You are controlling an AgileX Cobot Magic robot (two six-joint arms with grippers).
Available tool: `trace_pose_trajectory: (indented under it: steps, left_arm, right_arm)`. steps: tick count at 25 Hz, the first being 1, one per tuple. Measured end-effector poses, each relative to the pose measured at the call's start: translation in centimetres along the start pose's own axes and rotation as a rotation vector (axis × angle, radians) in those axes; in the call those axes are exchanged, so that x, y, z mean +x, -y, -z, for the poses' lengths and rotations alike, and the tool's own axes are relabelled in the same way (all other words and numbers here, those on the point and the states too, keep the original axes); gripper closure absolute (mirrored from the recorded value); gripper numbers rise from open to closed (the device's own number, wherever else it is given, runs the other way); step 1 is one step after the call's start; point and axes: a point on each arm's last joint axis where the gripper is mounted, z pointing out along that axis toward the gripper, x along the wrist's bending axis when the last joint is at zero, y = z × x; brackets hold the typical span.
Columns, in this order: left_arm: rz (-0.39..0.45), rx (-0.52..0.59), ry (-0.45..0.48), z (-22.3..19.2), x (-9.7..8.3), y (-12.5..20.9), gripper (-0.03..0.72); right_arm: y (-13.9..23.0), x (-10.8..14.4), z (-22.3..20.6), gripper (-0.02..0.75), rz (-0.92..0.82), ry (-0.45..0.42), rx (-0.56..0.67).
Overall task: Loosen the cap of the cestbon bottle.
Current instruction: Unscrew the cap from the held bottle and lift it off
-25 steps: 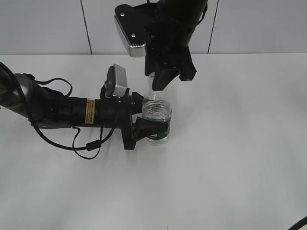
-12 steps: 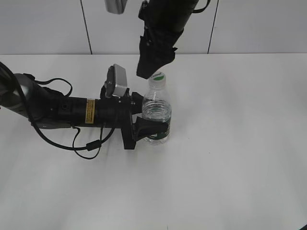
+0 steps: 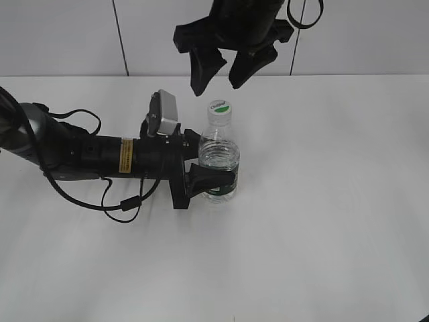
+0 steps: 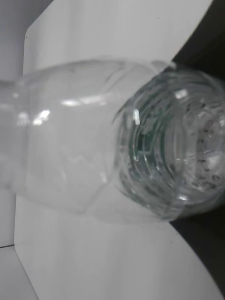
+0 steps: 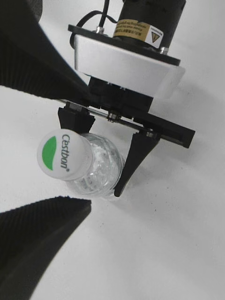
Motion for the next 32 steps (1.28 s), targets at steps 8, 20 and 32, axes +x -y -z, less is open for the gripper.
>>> trace_pose_trajectory:
  steps: [8, 20, 32]
  left_arm:
    - [-0.001, 0.007, -0.003, 0.1, 0.0, -0.2, 0.275]
    - [-0.001, 0.008, -0.004, 0.1, 0.0, -0.2, 0.275]
    - [-0.001, 0.009, -0.003, 0.1, 0.0, -0.2, 0.275]
  right_arm:
    - [0.6, -0.2, -0.9, 0.254, -0.107, 0.004, 0.038]
    - [0.9, -0.3, -1.3, 0.269, -0.113, 0.005, 0.054]
    - [1.5, 0.0, -2.2, 0.299, -0.109, 0.006, 0.092]
